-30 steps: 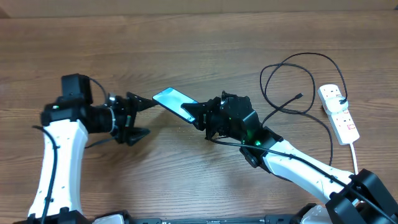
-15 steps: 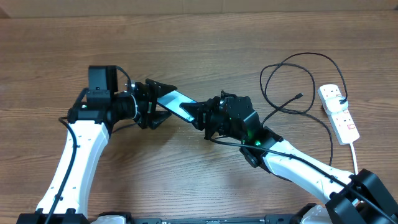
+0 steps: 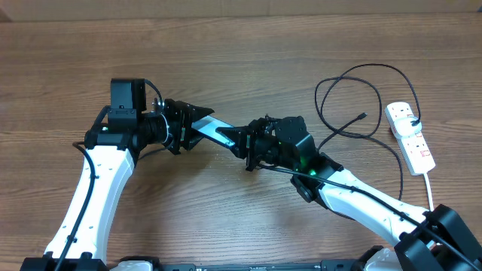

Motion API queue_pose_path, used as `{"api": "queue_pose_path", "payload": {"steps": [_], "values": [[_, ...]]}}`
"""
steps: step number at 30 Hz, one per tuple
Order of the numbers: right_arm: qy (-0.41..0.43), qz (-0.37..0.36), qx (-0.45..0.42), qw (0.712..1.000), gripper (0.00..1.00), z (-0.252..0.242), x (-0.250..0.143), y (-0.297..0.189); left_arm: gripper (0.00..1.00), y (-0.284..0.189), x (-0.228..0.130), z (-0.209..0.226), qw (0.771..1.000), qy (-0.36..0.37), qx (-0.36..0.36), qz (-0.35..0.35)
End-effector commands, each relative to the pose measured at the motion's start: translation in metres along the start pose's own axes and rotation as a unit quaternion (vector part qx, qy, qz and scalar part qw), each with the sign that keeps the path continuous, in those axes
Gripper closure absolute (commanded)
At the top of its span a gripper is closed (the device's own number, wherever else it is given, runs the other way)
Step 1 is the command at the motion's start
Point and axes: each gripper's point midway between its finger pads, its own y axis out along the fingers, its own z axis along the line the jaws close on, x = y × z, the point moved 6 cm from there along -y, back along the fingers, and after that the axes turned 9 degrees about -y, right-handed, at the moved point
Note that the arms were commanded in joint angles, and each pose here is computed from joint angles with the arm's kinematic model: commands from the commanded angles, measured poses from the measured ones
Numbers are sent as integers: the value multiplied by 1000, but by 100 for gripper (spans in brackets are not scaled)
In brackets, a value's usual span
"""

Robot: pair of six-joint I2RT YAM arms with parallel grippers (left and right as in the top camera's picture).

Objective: Plug charger to phone and switch on socket
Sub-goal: 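Move the left gripper back and close it on the phone's side edge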

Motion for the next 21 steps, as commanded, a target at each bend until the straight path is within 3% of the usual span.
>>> {"api": "queue_pose_path", "payload": {"steps": [1,13,21], "values": [[42,34,2,999,96,7,-11,-1,59,-2,-1,-7,1000,-1,-16,-10],[51,42,18,998,96,13,-14,-2,65,2,-3,-8,1000,7,-16,-17],[45,46,29,997,96,18,-16,-2,78,5,-6,-8,1000,8,-13,-18]]}}
